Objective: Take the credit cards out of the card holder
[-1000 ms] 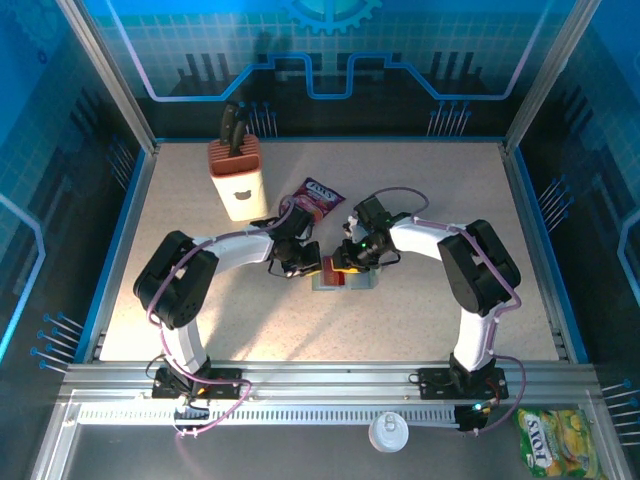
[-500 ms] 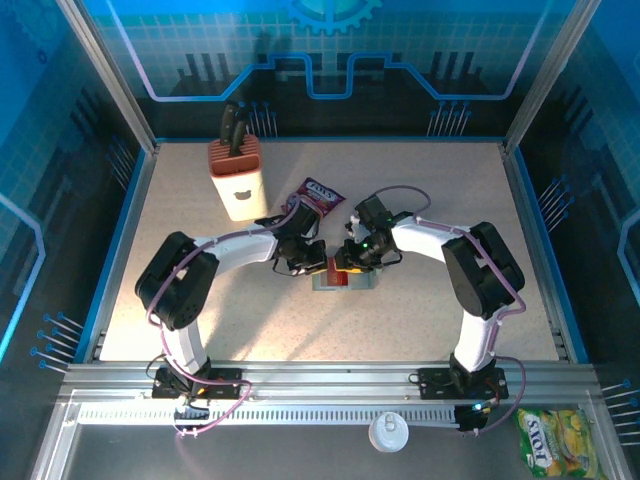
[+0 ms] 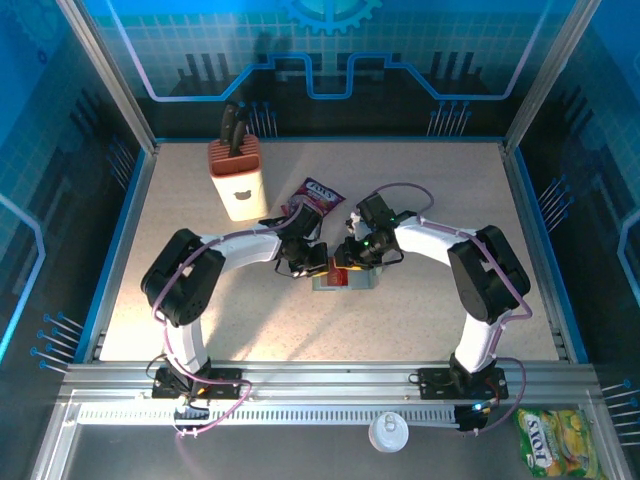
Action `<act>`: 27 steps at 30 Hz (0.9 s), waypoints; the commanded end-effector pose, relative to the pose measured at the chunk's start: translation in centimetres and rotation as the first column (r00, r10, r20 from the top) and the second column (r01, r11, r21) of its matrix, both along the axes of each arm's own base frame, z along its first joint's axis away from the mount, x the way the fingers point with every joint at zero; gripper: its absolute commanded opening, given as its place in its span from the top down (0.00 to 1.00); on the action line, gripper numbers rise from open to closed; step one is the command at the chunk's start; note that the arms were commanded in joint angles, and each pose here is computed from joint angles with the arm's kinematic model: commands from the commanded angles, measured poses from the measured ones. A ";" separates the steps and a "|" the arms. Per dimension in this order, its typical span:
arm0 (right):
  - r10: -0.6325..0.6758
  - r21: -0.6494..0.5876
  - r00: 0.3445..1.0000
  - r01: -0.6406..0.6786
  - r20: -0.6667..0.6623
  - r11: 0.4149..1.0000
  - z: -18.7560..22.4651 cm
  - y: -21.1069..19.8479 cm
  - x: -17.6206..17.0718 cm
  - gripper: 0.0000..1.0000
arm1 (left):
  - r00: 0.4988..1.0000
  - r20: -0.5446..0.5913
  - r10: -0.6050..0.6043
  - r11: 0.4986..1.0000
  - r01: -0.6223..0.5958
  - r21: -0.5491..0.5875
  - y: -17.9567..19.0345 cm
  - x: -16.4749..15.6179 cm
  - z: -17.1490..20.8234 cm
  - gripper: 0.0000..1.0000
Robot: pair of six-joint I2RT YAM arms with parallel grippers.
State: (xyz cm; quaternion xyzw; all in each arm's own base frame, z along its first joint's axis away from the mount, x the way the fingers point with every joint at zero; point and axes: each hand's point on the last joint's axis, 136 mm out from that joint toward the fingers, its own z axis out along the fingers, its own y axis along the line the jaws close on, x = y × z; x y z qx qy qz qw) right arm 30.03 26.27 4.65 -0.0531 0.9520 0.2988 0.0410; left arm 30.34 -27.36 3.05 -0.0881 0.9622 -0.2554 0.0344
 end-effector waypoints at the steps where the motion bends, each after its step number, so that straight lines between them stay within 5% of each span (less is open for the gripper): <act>1: 0.006 0.009 1.000 -0.005 -0.011 1.000 0.1 0.0 -0.6 0.64 | 1.000 -0.023 -0.014 1.000 0.015 0.018 0.0 -0.3 -0.6 1.00; 27: -0.016 -0.004 0.996 0.015 -0.082 1.000 -2.5 -0.8 -1.1 0.63 | 0.999 -0.035 -0.016 0.998 0.018 0.060 0.8 -0.8 -1.4 1.00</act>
